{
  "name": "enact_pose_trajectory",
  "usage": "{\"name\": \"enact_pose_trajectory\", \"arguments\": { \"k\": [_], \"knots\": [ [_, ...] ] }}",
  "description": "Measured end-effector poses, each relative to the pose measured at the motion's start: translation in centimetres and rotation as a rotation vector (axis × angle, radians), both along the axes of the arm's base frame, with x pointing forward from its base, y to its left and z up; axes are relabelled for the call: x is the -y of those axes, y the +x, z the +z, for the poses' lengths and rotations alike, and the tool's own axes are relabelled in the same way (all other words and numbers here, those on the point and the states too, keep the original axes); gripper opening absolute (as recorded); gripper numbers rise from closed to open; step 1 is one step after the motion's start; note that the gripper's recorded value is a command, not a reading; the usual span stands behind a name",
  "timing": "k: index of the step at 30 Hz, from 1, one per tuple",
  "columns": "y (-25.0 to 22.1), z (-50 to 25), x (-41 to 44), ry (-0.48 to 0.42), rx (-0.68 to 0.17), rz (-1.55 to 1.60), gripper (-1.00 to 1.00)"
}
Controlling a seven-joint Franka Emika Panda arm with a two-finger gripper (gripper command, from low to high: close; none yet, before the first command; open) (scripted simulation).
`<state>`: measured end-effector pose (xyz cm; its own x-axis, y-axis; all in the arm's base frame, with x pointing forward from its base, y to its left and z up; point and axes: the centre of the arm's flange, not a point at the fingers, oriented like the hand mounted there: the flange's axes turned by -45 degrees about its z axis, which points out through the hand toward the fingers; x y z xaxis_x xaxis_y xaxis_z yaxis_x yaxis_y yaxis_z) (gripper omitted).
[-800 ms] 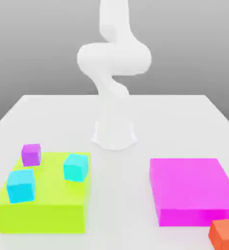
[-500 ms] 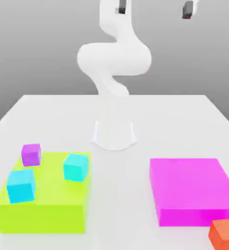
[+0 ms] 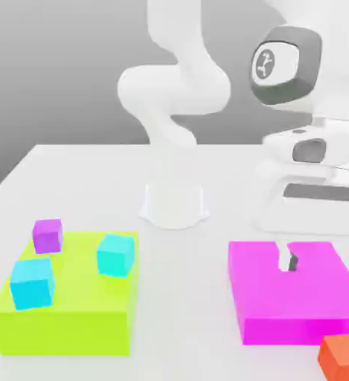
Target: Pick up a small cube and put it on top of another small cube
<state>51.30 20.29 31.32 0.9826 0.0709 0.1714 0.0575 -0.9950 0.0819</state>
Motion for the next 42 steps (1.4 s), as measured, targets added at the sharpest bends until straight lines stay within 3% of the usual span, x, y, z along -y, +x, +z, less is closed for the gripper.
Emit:
{"name": "enact_pose_trajectory", "arguments": {
  "k": [7,11,12,18,23,33,42],
  "knots": [
    [-2.9,-10.2,-5.5,0.060,-0.157,0.021,0.00],
    [-3.3,-16.2,-6.2,0.071,-0.176,0.021,0.00],
    [-3.4,-17.3,-6.2,0.070,-0.177,0.022,-1.00],
    [-3.4,-17.8,-6.2,0.071,-0.176,0.023,-1.00],
    [-3.4,-12.1,-6.0,0.068,-0.177,0.017,-1.00],
    [-3.7,-5.0,10.6,-0.030,-0.161,-0.334,-1.00],
    [-9.6,0.9,23.4,0.012,-0.149,-0.683,-1.00]
  ]
}}
